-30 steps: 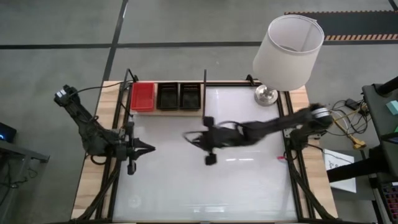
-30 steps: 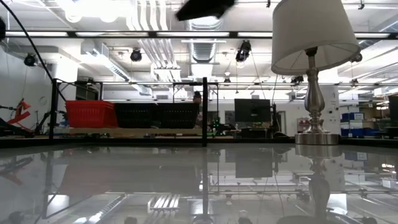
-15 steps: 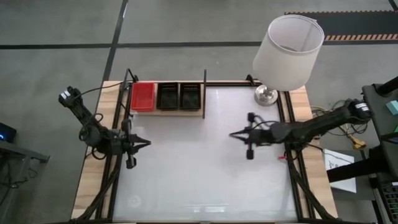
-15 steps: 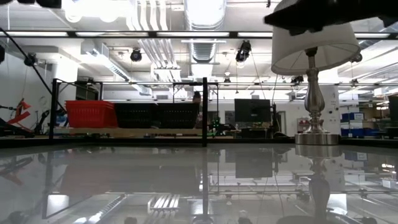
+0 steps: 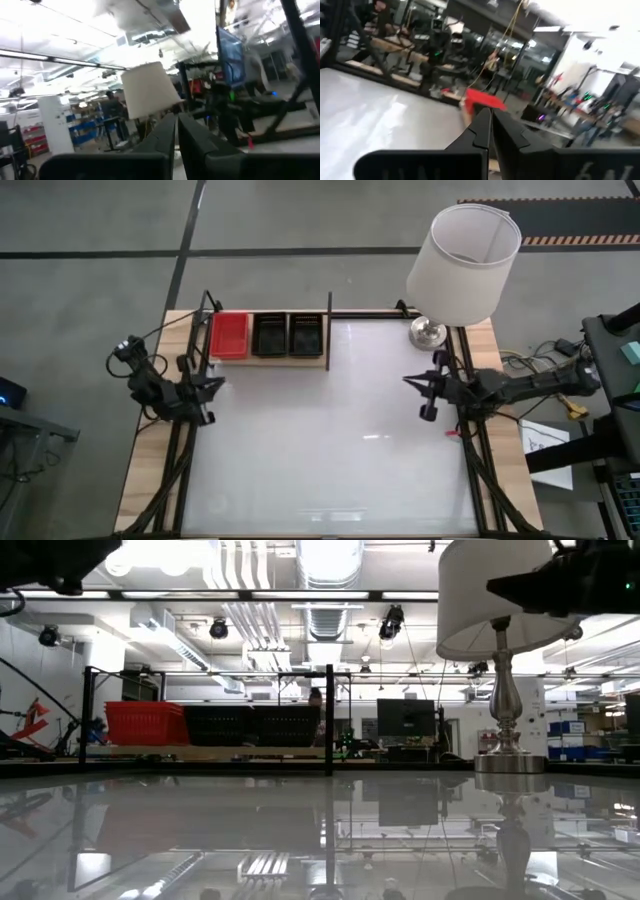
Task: Stack baskets on shelf by color
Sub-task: Return to Home Position
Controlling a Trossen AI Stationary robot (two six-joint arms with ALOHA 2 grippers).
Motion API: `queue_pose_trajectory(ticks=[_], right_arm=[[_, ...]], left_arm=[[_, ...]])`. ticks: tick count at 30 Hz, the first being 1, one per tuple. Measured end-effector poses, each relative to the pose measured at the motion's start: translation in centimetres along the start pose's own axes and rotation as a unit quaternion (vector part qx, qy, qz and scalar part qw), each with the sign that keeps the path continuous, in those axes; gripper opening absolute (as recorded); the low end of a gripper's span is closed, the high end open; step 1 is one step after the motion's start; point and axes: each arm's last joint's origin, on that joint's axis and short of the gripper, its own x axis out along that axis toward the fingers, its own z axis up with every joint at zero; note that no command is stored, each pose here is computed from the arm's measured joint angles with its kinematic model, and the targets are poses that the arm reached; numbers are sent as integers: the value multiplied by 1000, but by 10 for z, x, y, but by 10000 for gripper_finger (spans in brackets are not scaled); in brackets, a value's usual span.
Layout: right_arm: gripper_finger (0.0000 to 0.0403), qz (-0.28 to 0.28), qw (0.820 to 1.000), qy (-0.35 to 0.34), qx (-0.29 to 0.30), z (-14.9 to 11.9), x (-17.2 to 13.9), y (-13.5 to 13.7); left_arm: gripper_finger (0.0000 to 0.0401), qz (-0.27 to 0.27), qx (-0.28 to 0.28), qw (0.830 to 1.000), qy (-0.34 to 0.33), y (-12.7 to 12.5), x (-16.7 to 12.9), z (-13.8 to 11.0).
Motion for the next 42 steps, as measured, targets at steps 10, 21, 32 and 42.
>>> queue_pose_trajectory(ticks=[10,21,32,42], right_arm=[[9,-37,995,-89,-15,-9,-23,-6],[9,-27,997,-57,33,-15,-20,-3],[9,-23,998,-53,33,-16,-19,-2],[9,-23,998,-52,33,-16,-19,-2]], left_arm=[[6,100,23,995,8,17,2,7],[6,113,25,993,32,17,2,5],[6,109,33,993,35,15,2,5],[6,108,34,993,35,15,2,5]])
